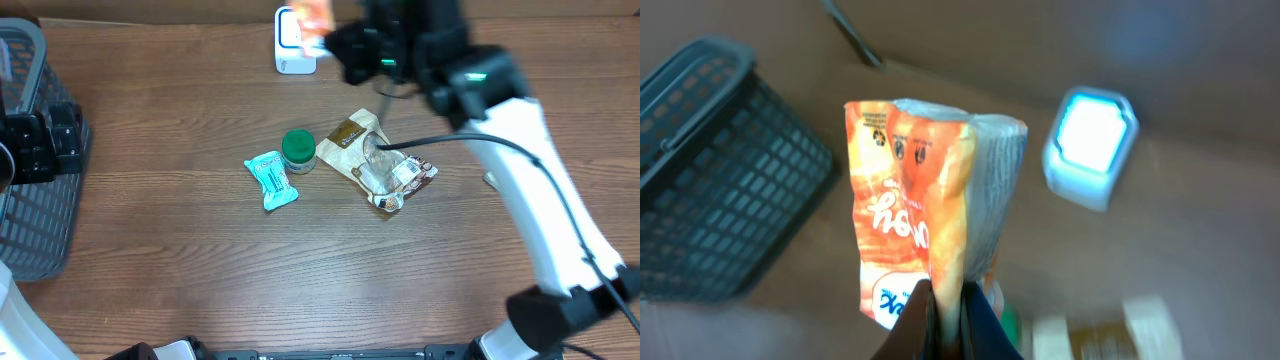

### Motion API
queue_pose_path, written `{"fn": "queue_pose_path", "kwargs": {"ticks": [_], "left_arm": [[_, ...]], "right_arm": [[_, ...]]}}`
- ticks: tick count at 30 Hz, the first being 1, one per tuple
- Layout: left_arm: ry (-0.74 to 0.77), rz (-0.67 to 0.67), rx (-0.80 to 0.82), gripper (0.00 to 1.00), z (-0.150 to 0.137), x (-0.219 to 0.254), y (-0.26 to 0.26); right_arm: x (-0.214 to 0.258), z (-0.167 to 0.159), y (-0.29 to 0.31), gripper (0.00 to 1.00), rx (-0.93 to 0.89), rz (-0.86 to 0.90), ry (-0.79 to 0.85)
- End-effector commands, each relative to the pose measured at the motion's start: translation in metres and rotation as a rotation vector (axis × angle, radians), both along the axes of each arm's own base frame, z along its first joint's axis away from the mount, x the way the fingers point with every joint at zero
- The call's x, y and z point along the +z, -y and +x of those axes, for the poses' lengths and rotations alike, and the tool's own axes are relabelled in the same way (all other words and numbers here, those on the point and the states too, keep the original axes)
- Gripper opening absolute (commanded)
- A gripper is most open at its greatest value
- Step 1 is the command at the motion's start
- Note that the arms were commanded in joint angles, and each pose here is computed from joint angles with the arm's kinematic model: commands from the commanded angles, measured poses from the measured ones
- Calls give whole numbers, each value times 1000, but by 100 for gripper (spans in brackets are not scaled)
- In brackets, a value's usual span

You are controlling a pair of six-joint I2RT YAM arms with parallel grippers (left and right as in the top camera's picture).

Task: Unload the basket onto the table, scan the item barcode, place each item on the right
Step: 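Carry the orange pack right and release it beside the mint-green pack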

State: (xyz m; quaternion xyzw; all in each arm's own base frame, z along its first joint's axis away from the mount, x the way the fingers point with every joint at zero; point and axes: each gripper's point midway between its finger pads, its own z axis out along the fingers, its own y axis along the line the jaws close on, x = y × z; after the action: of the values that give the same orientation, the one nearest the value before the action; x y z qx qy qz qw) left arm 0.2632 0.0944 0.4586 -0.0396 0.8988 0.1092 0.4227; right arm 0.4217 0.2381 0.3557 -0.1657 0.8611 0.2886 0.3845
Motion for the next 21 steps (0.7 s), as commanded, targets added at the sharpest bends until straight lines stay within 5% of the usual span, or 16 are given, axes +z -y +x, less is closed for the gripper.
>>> {"fn": "queue_pose_path", "kwargs": {"ticks": [1,7,21], "left_arm": [[5,11,-10,100,0,2,0],[5,11,-10,100,0,2,0],[4,10,-11,100,0,2,0]], "right_arm": [[-8,-6,56,4,-174,70,-196],[-85,-18,182,4,-582,-57,-513],[-256,-69,308,4,-944,21,-861]]}}
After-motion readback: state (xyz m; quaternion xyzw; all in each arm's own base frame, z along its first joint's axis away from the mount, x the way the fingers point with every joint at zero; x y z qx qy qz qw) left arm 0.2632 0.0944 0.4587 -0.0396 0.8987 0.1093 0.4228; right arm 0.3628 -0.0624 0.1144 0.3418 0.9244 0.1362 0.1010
